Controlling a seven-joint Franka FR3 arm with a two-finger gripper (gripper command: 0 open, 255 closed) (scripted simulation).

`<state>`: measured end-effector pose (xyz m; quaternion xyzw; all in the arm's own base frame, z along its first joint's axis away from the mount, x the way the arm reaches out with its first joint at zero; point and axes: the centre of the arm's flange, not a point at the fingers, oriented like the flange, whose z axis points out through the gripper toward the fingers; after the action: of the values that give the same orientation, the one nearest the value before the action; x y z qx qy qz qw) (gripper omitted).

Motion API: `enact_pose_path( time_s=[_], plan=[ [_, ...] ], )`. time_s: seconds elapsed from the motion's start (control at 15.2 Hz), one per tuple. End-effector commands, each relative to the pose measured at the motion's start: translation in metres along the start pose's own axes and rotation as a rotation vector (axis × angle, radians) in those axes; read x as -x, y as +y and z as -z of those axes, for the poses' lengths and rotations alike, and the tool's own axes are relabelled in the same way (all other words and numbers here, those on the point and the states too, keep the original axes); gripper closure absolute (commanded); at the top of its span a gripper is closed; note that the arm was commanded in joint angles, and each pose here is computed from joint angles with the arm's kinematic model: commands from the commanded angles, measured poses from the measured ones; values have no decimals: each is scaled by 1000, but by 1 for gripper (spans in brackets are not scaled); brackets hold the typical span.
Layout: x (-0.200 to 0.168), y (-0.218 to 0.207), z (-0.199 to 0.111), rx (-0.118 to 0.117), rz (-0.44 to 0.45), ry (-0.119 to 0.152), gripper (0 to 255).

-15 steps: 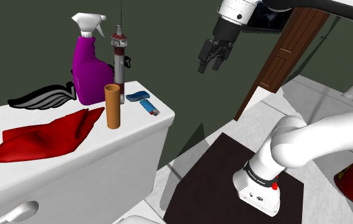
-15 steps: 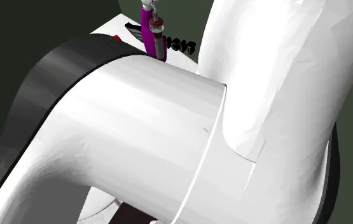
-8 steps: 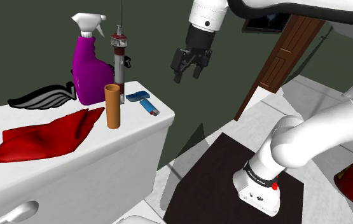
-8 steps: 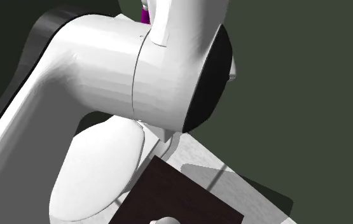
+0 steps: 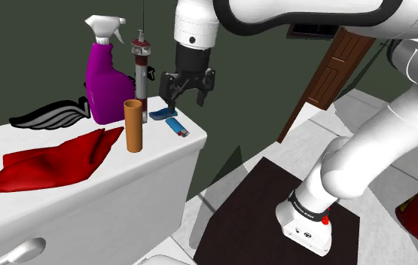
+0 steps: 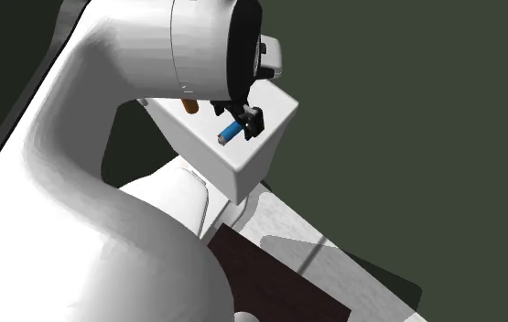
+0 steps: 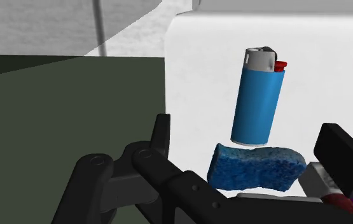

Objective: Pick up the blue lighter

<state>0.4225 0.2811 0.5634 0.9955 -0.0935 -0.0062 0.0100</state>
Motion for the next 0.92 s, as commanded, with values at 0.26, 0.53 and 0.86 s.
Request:
enact_pose_path(
  time_s=[0.26, 0.53, 0.86],
  plan=[
    [-6, -22, -28, 9, -11, -12, 0],
    [-6, -23, -47, 9, -11, -12, 0],
    [-7, -22, -48, 9, -11, -11, 255]
  ],
)
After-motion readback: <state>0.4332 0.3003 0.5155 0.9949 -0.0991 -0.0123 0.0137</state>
